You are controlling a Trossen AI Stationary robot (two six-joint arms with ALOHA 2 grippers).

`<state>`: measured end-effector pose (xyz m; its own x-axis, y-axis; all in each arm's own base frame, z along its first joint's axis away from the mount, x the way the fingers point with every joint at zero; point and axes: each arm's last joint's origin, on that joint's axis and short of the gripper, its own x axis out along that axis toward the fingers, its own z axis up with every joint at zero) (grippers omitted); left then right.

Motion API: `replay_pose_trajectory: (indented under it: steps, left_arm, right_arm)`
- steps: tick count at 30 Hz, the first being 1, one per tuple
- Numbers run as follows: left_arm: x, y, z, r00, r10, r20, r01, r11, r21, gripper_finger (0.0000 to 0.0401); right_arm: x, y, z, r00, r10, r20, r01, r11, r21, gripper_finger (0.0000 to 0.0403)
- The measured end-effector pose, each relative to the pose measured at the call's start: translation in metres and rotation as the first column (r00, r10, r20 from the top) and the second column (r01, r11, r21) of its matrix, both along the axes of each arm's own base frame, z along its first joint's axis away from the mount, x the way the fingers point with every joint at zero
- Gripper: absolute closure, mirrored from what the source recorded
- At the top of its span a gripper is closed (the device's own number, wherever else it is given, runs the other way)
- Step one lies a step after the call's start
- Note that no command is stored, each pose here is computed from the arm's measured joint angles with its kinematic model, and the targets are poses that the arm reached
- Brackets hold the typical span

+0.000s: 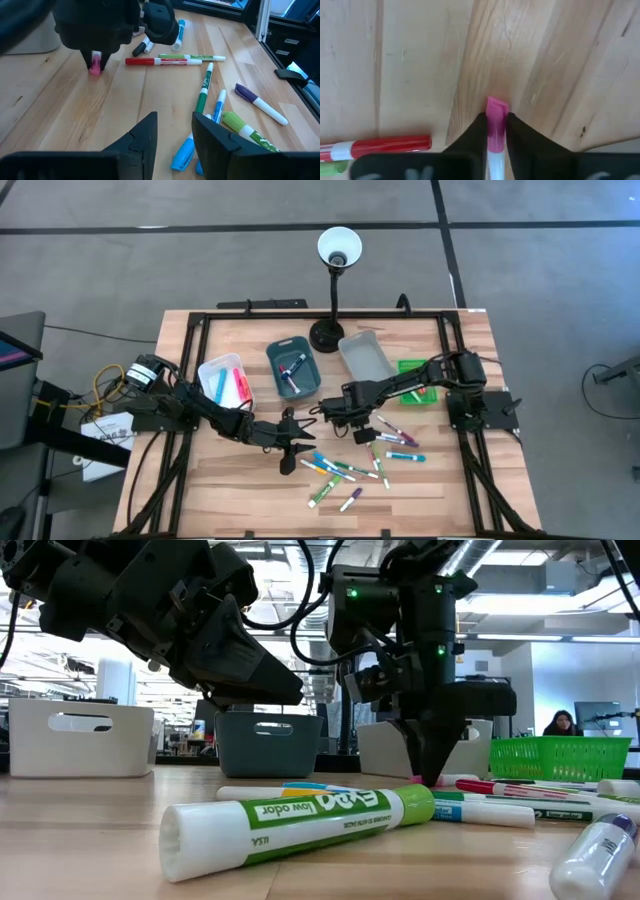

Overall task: Pick & Place Markers
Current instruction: Put the pink highlighter pen into the green bin

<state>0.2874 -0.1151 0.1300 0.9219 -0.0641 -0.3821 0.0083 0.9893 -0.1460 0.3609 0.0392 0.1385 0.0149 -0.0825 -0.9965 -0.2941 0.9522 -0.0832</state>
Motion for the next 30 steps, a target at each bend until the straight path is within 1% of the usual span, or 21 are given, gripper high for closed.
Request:
replay_pose_trajectory:
  steps: [2,6,11,16,18,20,21,23,24,27,30]
  left_arm:
    - [0.000,0.000,0.000,1.000,0.000,0.000,0.000,1.000,0.000,0.0284]
    - [0.000,0.000,0.000,1.000,0.000,0.000,0.000,1.000,0.000,0.0284]
    - [0.000,0.000,0.000,1.000,0.000,0.000,0.000,1.000,0.000,0.0284]
    - [0.000,0.000,0.000,1.000,0.000,0.000,0.000,1.000,0.000,0.0284]
    - [0.000,0.000,0.000,1.000,0.000,0.000,0.000,1.000,0.000,0.0284]
    - [0.000,0.000,0.000,1.000,0.000,0.000,0.000,1.000,0.000,0.0284]
    - [0.000,0.000,0.000,1.000,0.000,0.000,0.000,1.000,0.000,0.0284]
    - [0.000,0.000,0.000,1.000,0.000,0.001,0.000,1.000,0.000,0.0284]
    - [0.000,0.000,0.000,1.000,0.000,0.001,0.000,1.000,0.000,0.0284]
    - [0.000,0.000,0.000,1.000,0.001,0.001,-0.001,1.000,-0.003,0.0284]
    - [0.000,-0.001,0.000,1.000,-0.001,0.002,0.001,1.000,-0.003,0.0284]
  right_arm:
    - [0.000,0.002,0.003,1.000,0.003,0.006,-0.003,1.000,0.011,0.0383]
    - [-0.005,0.009,0.013,1.000,-0.008,0.019,0.008,1.000,0.016,0.0387]
    - [-0.019,0.015,0.042,0.997,-0.069,0.040,0.069,0.998,0.003,0.0374]
    - [-0.043,0.017,0.080,0.990,-0.121,0.065,0.126,0.989,-0.072,0.0401]
    - [-0.055,0.015,0.096,0.983,-0.164,0.085,0.172,0.980,-0.104,0.0399]
    - [-0.061,0.013,0.108,0.968,-0.209,0.136,0.222,0.971,-0.093,0.0397]
    - [-0.061,0.013,0.110,0.956,-0.229,0.185,0.244,0.968,-0.065,0.0397]
    - [-0.055,0.015,0.107,0.932,-0.243,0.270,0.252,0.968,0.002,0.0399]
    - [-0.054,0.016,0.103,0.928,-0.247,0.279,0.252,0.967,0.017,0.0399]
    - [-0.052,0.019,0.090,0.926,-0.296,0.233,0.303,0.953,0.008,0.0389]
    - [-0.050,0.019,0.075,0.913,-0.376,0.161,0.383,0.923,-0.018,0.0362]
